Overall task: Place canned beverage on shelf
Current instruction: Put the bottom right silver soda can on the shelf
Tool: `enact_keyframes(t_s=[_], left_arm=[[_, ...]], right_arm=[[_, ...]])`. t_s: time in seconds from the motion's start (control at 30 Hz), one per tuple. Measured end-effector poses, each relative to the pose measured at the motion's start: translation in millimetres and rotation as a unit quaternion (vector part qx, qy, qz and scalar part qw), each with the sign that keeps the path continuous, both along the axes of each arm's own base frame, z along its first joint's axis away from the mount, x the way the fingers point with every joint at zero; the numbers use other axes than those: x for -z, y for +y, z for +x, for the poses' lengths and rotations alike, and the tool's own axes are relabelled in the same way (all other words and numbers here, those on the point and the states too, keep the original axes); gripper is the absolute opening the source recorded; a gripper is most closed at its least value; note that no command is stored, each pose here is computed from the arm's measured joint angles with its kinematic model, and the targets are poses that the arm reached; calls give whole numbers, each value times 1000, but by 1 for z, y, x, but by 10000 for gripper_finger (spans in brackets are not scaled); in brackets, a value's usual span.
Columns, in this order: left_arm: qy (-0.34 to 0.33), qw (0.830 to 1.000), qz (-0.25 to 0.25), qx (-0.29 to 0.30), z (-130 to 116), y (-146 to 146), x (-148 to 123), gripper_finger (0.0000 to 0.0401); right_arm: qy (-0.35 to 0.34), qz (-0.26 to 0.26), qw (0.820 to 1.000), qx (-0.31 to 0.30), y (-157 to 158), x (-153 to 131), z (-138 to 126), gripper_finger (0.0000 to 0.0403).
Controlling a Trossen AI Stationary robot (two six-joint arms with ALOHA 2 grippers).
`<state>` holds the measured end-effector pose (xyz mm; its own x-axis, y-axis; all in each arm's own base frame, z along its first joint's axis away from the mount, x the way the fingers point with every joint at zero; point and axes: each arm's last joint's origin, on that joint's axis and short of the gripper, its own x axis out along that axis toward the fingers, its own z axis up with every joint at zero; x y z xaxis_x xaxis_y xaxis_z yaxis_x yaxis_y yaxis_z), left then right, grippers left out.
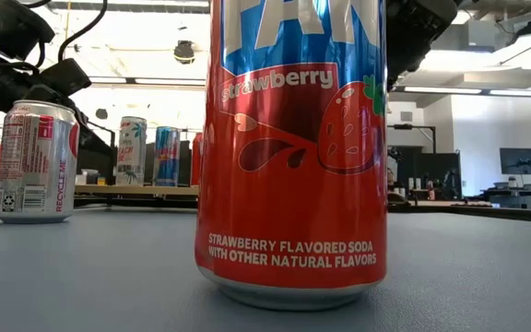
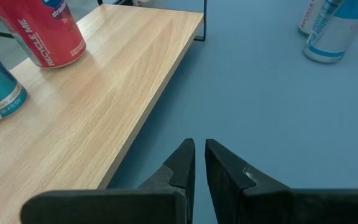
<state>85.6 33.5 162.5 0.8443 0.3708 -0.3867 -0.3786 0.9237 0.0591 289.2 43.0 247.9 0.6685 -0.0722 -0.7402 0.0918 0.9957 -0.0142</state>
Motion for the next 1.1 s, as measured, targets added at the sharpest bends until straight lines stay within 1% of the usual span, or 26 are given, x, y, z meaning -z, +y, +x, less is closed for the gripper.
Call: enact_keyframes(t_s=[0.13, 0.2, 0.27, 0.33, 0.53, 0.63, 0.83, 0.97, 1.1], left_arm=[[0, 1000, 0, 0, 0, 0, 0, 27], [0, 1000, 0, 0, 0, 0, 0, 27], [0, 1000, 0, 0, 0, 0, 0, 27], [0, 1000, 0, 0, 0, 0, 0, 27], [0, 1000, 0, 0, 0, 0, 0, 27], [0, 1000, 0, 1, 0, 0, 0, 27], [0, 1000, 0, 0, 0, 0, 0, 27], [0, 1000, 0, 0, 0, 0, 0, 27], [0, 1000, 0, 0, 0, 0, 0, 27]], right_arm=[[15, -23, 1000, 16, 2, 5, 0, 338], [11, -17, 1000, 23, 2, 7, 3, 338], [29, -14, 999, 27, 2, 11, 2, 338], [31, -11, 999, 31, 3, 16, 6, 338], [65, -15, 997, 32, 4, 40, 14, 338], [70, -16, 997, 33, 4, 46, 17, 338], [70, -10, 997, 38, 2, 44, 16, 334], [68, 2, 997, 37, 0, 38, 13, 309], [61, 0, 998, 34, -4, 30, 8, 282]])
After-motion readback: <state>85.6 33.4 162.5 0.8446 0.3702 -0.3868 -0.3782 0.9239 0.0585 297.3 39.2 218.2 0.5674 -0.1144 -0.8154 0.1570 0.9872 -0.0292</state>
